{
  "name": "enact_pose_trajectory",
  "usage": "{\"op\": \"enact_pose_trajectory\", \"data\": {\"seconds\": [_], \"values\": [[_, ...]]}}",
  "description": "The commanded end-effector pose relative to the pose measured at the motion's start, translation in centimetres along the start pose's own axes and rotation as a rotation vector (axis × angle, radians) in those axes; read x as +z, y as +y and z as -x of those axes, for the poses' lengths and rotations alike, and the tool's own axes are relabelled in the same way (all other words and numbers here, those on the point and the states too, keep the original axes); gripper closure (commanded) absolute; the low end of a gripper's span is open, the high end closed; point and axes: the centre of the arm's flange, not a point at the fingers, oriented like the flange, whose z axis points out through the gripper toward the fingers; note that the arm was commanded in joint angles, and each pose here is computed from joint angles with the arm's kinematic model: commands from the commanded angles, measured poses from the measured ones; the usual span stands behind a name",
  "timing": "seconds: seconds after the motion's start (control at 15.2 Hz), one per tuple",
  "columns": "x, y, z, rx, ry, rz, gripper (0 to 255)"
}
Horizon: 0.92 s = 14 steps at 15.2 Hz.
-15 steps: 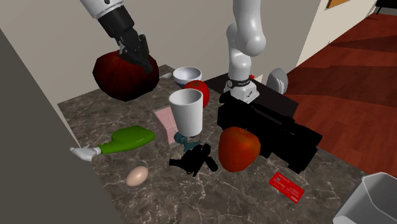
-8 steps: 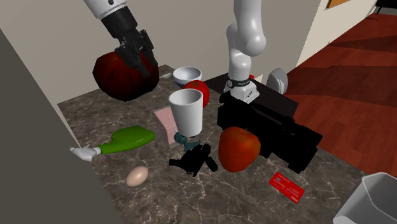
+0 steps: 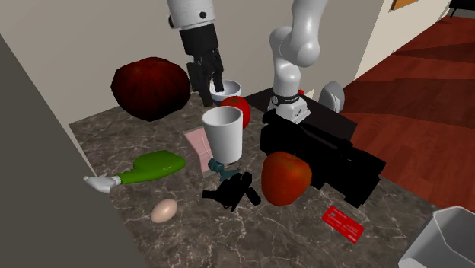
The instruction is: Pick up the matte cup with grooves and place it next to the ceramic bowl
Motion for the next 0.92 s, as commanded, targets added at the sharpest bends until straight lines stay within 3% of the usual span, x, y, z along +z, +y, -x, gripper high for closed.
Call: {"op": "enact_pose_trajectory", "data": {"seconds": [0.0,0.53,0.86], "values": [[1.4,0.5,2.9,0.000,0.061,-0.047,0],[5.5,0.3,2.7,0.000,0.063,-0.049,0],[5.5,0.3,2.7,0.000,0.063,-0.049,0]]}}
